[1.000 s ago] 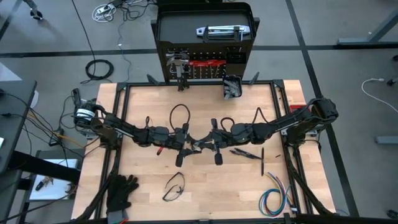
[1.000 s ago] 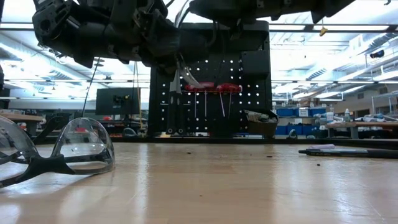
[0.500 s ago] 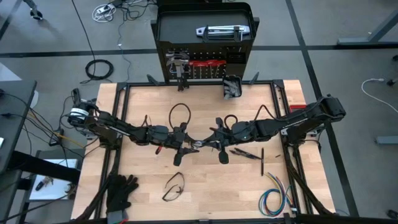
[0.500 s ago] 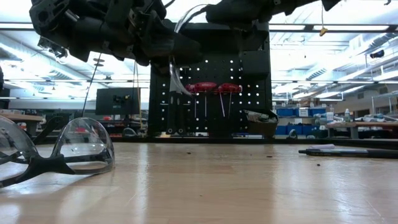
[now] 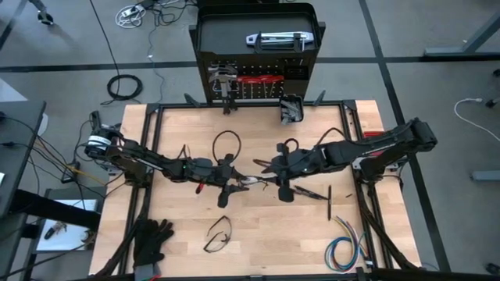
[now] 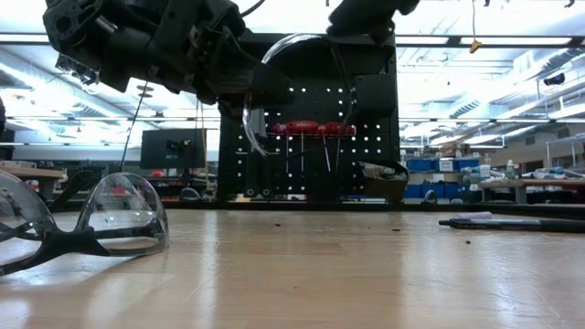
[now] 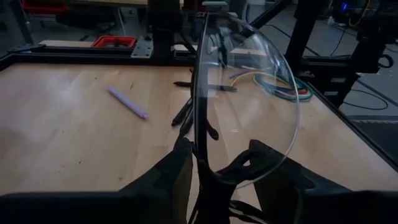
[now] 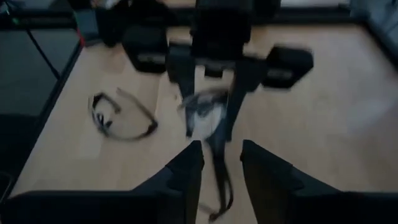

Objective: Hang tools onto peg board
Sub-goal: Hang the top glasses on the pegboard

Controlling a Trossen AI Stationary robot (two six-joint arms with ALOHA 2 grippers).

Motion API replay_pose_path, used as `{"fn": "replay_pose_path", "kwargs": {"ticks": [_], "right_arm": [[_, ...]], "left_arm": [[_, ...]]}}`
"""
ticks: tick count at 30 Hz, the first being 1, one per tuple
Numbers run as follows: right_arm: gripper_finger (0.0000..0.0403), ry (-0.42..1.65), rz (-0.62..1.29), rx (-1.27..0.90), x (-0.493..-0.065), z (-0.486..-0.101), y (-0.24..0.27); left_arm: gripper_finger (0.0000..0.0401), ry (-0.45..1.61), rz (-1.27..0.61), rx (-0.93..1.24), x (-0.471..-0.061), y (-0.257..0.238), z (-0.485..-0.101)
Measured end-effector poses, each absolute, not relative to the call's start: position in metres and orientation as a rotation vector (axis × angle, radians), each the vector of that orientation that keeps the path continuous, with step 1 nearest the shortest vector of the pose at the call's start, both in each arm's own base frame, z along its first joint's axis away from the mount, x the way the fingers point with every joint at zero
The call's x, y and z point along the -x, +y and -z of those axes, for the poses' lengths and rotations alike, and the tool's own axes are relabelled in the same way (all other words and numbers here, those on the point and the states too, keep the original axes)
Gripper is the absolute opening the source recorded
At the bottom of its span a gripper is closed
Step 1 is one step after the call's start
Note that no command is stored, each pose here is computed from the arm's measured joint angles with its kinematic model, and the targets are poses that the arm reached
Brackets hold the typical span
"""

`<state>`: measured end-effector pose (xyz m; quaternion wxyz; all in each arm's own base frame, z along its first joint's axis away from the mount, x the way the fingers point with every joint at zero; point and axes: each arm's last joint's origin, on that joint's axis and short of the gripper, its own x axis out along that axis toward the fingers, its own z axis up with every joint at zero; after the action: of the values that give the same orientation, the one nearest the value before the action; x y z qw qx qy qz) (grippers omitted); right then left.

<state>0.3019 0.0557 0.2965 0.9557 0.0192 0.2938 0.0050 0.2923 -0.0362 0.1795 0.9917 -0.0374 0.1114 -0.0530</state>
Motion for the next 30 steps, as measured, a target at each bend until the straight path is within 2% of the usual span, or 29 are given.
{"fn": "replay_pose_path", "kwargs": {"ticks": [7, 12, 16, 22, 26, 30], "right_arm": [[0.0144, 0.732, 0.013, -0.096, -0.29, -0.284, 0.071], [0.0143, 0.774, 0.174, -0.127, -0.278, -0.251, 0.078], [0.0143, 0.666, 0.4, -0.199, -0.274, -0.228, 0.072], [0.0142, 0.439, 0.624, -0.252, -0.27, -0.211, 0.063], [0.0142, 0.368, 0.691, -0.281, -0.268, -0.203, 0.055], [0.0142, 0.255, 0.645, -0.316, -0.276, -0.21, 0.05]], "left_arm": [[0.0152, 0.231, 0.079, 0.088, -0.291, -0.035, -0.181], [0.0152, 0.165, 0.046, 0.089, -0.286, -0.034, -0.198], [0.0152, 0.121, 0.006, 0.091, -0.285, -0.032, -0.205], [0.0152, 0.082, -0.074, 0.097, -0.285, -0.03, -0.208], [0.0152, 0.018, -0.068, 0.111, -0.285, -0.032, -0.215], [0.0152, -0.003, -0.064, 0.116, -0.285, -0.033, -0.217]]}}
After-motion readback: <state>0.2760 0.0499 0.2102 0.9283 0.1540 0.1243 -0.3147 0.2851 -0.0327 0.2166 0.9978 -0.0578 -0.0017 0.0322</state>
